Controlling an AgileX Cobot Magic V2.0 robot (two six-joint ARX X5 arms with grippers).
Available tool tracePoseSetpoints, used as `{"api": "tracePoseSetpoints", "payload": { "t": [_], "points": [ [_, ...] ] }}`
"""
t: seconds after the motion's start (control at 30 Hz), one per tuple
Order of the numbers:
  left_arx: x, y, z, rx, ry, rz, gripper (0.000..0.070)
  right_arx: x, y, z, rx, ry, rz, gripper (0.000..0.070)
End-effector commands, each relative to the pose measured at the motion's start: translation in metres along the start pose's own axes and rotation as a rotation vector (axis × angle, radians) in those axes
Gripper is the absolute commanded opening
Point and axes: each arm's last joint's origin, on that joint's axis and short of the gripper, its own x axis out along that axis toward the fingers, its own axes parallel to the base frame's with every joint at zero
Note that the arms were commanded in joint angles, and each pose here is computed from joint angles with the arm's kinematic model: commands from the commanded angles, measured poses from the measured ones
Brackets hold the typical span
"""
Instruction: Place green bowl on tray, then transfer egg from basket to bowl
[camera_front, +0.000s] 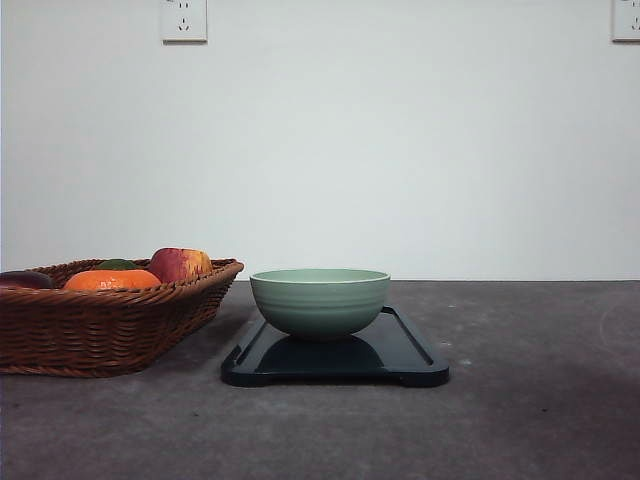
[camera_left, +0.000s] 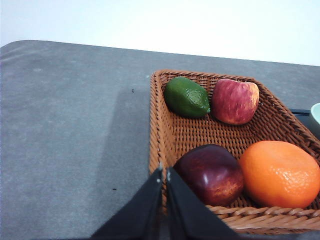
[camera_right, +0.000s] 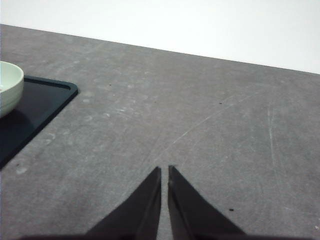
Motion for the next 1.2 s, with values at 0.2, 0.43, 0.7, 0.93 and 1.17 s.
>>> {"api": "tracePoseSetpoints", "payload": {
  "t": [0.2,0.43,0.7,0.93,1.17],
  "points": [
    [0.0018,0.0007,-0.0063,0.013,0.02,0.002,0.0,0.0004,0.0,-0.0009,-0.002,0.0,-0.004,0.0017],
    [0.0018,0.0007,-0.0063,0.013,0.02,0.002,0.0,0.0004,0.0,-0.0009,-0.002,0.0,-0.004,0.0017],
    [0.0018,0.0007,-0.0063,0.013,0.02,0.002,0.0,0.0004,0.0,-0.0009,-0.002,0.0,-0.003,0.0017],
    [0.0018,0.0007,-0.0063,0.013,0.02,0.002,0.0,0.0004,0.0,-0.0009,-0.002,0.0,-0.003,0.0017],
    [0.0018,0.0007,-0.0063,0.013,0.02,0.002,0.0,0.0004,0.0,-0.0009,-0.002,0.0,-0.004,0.0017]
  ]
}}
